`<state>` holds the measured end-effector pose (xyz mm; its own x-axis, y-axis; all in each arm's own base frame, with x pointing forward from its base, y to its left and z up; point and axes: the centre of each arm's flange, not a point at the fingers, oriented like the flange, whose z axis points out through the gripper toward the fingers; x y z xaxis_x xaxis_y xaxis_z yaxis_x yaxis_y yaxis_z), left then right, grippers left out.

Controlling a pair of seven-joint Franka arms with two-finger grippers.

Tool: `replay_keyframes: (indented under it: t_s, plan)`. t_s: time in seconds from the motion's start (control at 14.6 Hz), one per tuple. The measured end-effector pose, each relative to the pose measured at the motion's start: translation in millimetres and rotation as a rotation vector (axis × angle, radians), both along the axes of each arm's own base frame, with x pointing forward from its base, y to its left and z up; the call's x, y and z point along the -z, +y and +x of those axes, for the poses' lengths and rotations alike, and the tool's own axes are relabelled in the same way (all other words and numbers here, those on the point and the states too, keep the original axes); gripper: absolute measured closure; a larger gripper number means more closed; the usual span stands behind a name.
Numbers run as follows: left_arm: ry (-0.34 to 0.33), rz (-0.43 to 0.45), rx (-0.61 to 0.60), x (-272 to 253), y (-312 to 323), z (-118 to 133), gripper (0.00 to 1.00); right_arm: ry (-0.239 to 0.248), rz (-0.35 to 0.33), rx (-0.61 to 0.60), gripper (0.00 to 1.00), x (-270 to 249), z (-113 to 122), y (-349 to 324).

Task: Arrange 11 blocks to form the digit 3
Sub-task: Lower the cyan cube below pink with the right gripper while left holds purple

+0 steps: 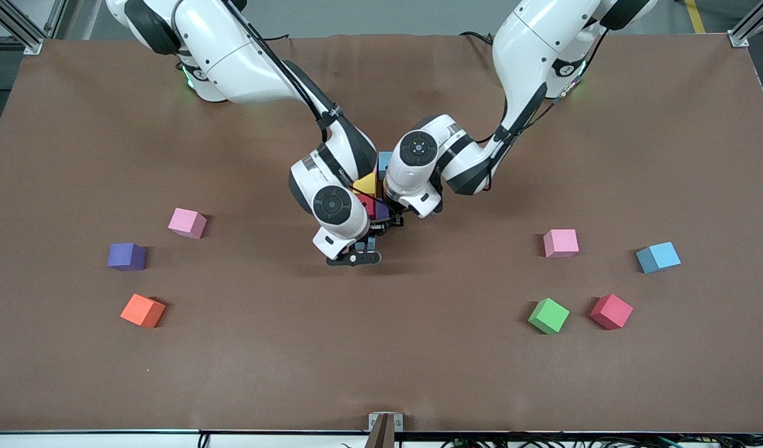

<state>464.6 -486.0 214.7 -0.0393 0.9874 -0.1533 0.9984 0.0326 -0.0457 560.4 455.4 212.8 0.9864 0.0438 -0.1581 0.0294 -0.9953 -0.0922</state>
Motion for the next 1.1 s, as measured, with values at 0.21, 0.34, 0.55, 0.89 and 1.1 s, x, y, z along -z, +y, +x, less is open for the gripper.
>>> replay_keyframes:
  t_s: [0.21, 0.34, 0.55, 0.89, 1.1]
  plan:
    - [0.000, 0.000, 0.000, 0.1, -0.2, -0.3, 0.44, 0.003, -0.004, 0.001, 0.48, 1.5, 0.4, -1.5]
    - [0.000, 0.001, 0.002, 0.5, -0.7, -0.9, 0.41, 0.004, -0.005, 0.001, 0.48, 1.7, 0.1, -1.7]
    - [-0.001, 0.001, 0.004, 0.4, -1.3, -1.4, 0.15, 0.006, -0.006, 0.001, 0.48, 2.0, -0.2, -1.8]
    - [-0.009, -0.004, 0.002, -5.7, -1.7, 1.8, 0.00, 0.007, -0.007, 0.000, 0.48, 2.3, -0.5, -1.8]
    - [-0.018, 0.014, 0.016, -27.7, 2.4, 7.3, 0.00, 0.009, -0.008, 0.000, 0.48, 2.4, -0.8, -1.7]
